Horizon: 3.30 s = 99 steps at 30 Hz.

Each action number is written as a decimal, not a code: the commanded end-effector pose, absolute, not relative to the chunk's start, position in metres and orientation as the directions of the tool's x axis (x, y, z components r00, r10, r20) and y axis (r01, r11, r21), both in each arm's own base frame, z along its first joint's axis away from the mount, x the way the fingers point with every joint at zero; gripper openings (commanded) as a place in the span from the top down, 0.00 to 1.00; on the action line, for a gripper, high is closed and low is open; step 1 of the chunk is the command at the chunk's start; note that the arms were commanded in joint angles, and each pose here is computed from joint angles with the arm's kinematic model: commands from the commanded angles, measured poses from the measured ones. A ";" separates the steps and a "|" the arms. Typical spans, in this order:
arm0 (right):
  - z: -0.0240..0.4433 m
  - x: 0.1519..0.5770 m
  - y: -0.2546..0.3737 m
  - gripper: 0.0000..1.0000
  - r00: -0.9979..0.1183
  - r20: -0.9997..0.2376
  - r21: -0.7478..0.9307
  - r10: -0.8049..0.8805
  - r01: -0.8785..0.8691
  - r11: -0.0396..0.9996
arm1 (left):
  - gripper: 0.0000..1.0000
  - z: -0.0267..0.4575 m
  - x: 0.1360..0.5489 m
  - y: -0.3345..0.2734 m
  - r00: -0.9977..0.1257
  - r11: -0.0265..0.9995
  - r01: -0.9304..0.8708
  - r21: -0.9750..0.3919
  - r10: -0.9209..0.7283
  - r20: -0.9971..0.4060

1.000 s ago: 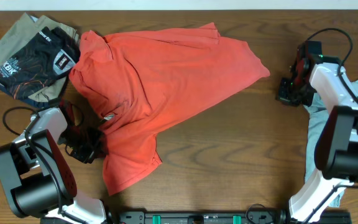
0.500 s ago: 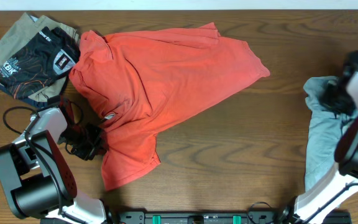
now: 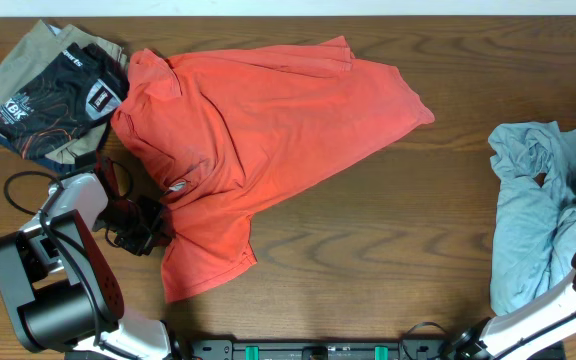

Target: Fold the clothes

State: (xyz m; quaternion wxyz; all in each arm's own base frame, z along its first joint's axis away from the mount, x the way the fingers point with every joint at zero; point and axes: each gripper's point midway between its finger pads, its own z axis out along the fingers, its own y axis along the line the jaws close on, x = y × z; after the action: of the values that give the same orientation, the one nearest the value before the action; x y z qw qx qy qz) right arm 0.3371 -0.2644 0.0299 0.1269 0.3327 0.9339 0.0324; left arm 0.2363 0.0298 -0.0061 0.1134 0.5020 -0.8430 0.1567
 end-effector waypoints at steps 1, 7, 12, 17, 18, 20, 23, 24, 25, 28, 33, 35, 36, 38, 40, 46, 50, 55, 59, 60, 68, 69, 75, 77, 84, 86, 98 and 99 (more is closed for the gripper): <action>0.094 0.410 -0.188 0.96 -0.807 -0.442 0.490 0.392 0.149 0.859 | 0.94 -0.015 0.232 0.037 -0.460 0.449 -0.886 -0.113 -0.824 0.331; 0.091 0.449 -0.152 0.94 -0.824 -0.508 0.374 0.251 0.052 0.926 | 0.94 -0.015 0.232 0.037 -0.460 0.449 -0.886 -0.113 -0.824 0.331; 0.060 0.457 -0.152 0.91 -0.873 -0.445 0.144 0.197 0.148 0.978 | 0.94 -0.015 0.232 0.037 -0.460 0.449 -0.886 -0.114 -0.824 0.330; 0.028 0.452 -0.146 0.89 -0.911 -0.370 0.109 0.185 0.155 0.982 | 0.94 -0.015 0.232 0.037 -0.460 0.449 -0.886 -0.114 -0.824 0.330; 0.019 0.449 -0.147 0.88 -0.917 -0.350 0.110 0.190 0.161 0.981 | 0.94 -0.015 0.232 0.037 -0.460 0.449 -0.886 -0.114 -0.824 0.330; 0.002 0.441 -0.155 0.89 -0.925 -0.302 0.081 0.230 0.216 0.973 | 0.94 -0.015 0.232 0.037 -0.460 0.449 -0.886 -0.114 -0.825 0.330; -0.020 0.421 -0.181 0.99 -0.923 -0.228 -0.028 0.311 0.326 0.945 | 0.94 -0.015 0.232 0.037 -0.460 0.449 -0.886 -0.113 -0.824 0.330; -0.024 0.412 -0.193 0.99 -0.918 -0.209 -0.077 0.338 0.359 0.930 | 0.94 -0.015 0.232 0.037 -0.460 0.449 -0.886 -0.113 -0.824 0.330; -0.026 0.404 -0.207 0.99 -0.909 -0.198 -0.133 0.366 0.395 0.909 | 0.94 -0.015 0.232 0.037 -0.460 0.449 -0.886 -0.113 -0.824 0.330; -0.019 0.380 -0.252 0.99 -0.866 -0.210 -0.297 0.453 0.498 0.815 | 0.94 -0.015 0.232 0.037 -0.460 0.449 -0.886 -0.114 -0.824 0.330; 0.008 0.343 -0.318 0.93 -0.762 -0.278 -0.422 0.586 0.644 0.638 | 0.94 -0.015 0.232 0.037 -0.460 0.449 -0.886 -0.114 -0.824 0.330; 0.015 0.351 -0.317 0.91 -0.748 -0.282 -0.313 0.601 0.664 0.679 | 0.94 -0.015 0.232 0.037 -0.460 0.449 -0.886 -0.114 -0.824 0.330; 0.017 0.362 -0.306 0.91 -0.769 -0.274 -0.227 0.577 0.635 0.738 | 0.94 -0.015 0.232 0.037 -0.460 0.449 -0.886 -0.114 -0.824 0.330; 0.031 0.397 -0.264 0.85 -0.837 -0.288 0.039 0.465 0.475 0.879 | 0.94 -0.015 0.232 0.037 -0.460 0.449 -0.886 -0.113 -0.825 0.329; 0.062 0.434 -0.211 0.72 -0.845 -0.376 0.322 0.380 0.266 0.909 | 0.94 -0.015 0.232 0.037 -0.460 0.449 -0.886 -0.114 -0.824 0.329; 0.106 0.478 -0.121 0.43 -0.825 -0.474 0.547 0.309 0.000 0.837 | 0.94 -0.015 0.232 0.037 -0.461 0.450 -0.886 -0.113 -0.824 0.329; 0.074 0.483 -0.088 0.35 -0.883 -0.398 0.421 0.250 0.066 0.904 | 0.94 -0.015 0.232 0.037 -0.461 0.450 -0.886 -0.113 -0.824 0.329; 0.046 0.485 -0.049 0.28 -0.920 -0.338 0.318 0.197 0.085 0.944 | 0.94 -0.015 0.232 0.037 -0.461 0.450 -0.886 -0.113 -0.824 0.330; 0.032 0.491 -0.016 0.28 -0.931 -0.316 0.307 0.186 0.085 0.948 | 0.94 -0.015 0.232 0.037 -0.461 0.450 -0.886 -0.113 -0.824 0.330; 0.026 0.492 -0.010 0.28 -0.932 -0.306 0.296 0.195 0.101 0.950 | 0.94 -0.015 0.232 0.037 -0.464 0.453 -0.884 -0.114 -0.822 0.330; -0.017 0.491 0.032 0.30 -0.937 -0.207 0.315 0.280 0.207 0.926 | 0.94 -0.015 0.229 0.036 -0.483 0.474 -0.873 -0.114 -0.808 0.337; -0.020 0.491 0.036 0.31 -0.937 -0.195 0.320 0.290 0.219 0.922 | 0.94 -0.015 0.229 0.036 -0.483 0.474 -0.873 -0.113 -0.808 0.337; -0.028 0.487 0.047 0.75 -0.943 -0.179 0.310 0.281 0.217 0.926 | 0.94 -0.015 0.229 0.036 -0.483 0.474 -0.873 -0.114 -0.808 0.337; -0.028 0.487 0.041 0.99 -0.933 -0.176 0.292 0.313 0.254 0.922 | 0.94 -0.015 0.229 0.036 -0.483 0.474 -0.873 -0.114 -0.808 0.336; 0.010 0.487 -0.014 0.99 -0.873 -0.198 0.265 0.447 0.391 0.881 | 0.94 -0.001 0.253 0.031 -0.601 0.547 -0.799 -0.250 -0.735 0.314; 0.037 0.489 -0.032 0.99 -0.850 -0.235 0.276 0.471 0.407 0.871 | 0.94 0.012 0.269 0.036 -0.632 0.567 -0.773 -0.284 -0.725 0.274; 0.226 0.447 -0.067 0.99 -0.790 -0.484 0.236 0.376 0.296 0.926 | 0.94 0.207 0.380 0.057 -0.762 0.796 -0.388 -0.465 -0.561 -0.323; 0.236 0.442 -0.067 0.99 -0.783 -0.501 0.233 0.370 0.289 0.928 | 0.94 0.226 0.383 0.058 -0.746 0.803 -0.365 -0.471 -0.555 -0.368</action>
State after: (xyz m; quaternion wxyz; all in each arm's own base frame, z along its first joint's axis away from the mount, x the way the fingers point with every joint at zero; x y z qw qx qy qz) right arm 0.4521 -0.0532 0.2000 0.2399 0.1891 0.9461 0.1076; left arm 0.3742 0.0524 0.1665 -0.1695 0.2903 -0.9204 0.1994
